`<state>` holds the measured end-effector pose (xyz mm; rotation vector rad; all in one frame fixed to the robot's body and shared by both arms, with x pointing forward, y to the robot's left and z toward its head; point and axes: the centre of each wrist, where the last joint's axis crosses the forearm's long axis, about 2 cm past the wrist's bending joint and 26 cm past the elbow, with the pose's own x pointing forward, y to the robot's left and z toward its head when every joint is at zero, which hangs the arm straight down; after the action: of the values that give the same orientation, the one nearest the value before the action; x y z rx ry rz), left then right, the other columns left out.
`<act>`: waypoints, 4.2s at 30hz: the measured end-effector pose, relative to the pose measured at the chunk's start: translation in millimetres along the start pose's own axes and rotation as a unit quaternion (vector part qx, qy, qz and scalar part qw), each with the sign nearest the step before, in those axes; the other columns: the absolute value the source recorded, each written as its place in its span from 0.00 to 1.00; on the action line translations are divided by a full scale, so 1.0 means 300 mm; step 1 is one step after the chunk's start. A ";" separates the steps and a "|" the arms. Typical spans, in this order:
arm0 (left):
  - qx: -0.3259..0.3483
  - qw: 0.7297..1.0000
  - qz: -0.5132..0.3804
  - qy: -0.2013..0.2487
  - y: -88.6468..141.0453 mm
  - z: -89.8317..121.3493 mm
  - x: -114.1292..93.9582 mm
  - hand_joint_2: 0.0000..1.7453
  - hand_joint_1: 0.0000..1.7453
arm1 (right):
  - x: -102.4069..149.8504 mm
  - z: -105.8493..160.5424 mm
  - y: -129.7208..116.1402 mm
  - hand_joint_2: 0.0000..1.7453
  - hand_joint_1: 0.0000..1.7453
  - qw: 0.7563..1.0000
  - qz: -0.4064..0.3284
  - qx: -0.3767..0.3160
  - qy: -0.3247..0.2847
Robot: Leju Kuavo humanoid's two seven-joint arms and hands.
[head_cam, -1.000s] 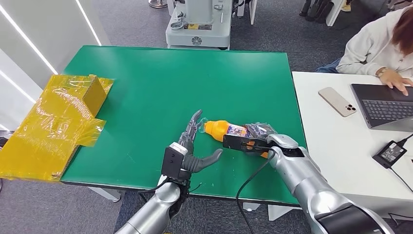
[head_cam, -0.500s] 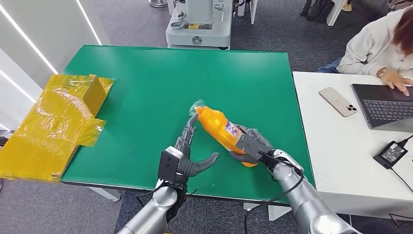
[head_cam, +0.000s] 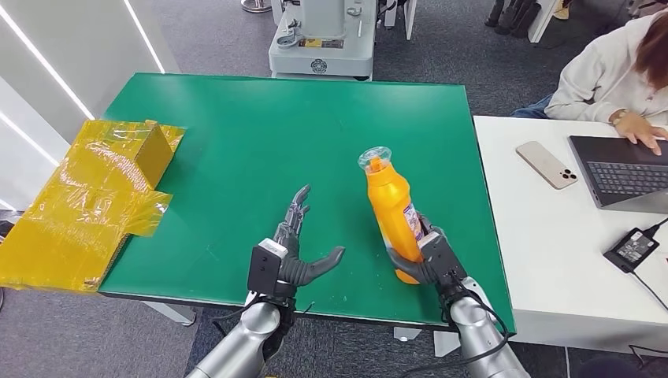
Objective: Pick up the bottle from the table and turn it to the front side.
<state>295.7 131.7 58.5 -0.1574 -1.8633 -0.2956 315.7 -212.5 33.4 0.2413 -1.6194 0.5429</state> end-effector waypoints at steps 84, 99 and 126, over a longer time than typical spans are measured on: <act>-0.074 0.973 0.209 0.065 0.087 -0.281 0.087 1.00 0.00 | 0.163 -0.178 0.124 1.00 0.99 0.978 0.162 0.119 -0.053; -0.083 0.973 0.204 0.070 0.106 -0.274 0.077 1.00 0.99 | 0.134 -0.161 0.117 1.00 0.97 0.975 0.184 0.125 -0.028; -0.122 0.906 0.387 0.121 0.067 -0.263 0.079 1.00 1.00 | 0.093 -0.114 0.080 1.00 0.99 0.974 0.205 0.091 -0.023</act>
<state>365.8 127.8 106.1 -0.9614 -1.3793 0.0121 331.1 -171.0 57.3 0.0525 -1.6739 1.0117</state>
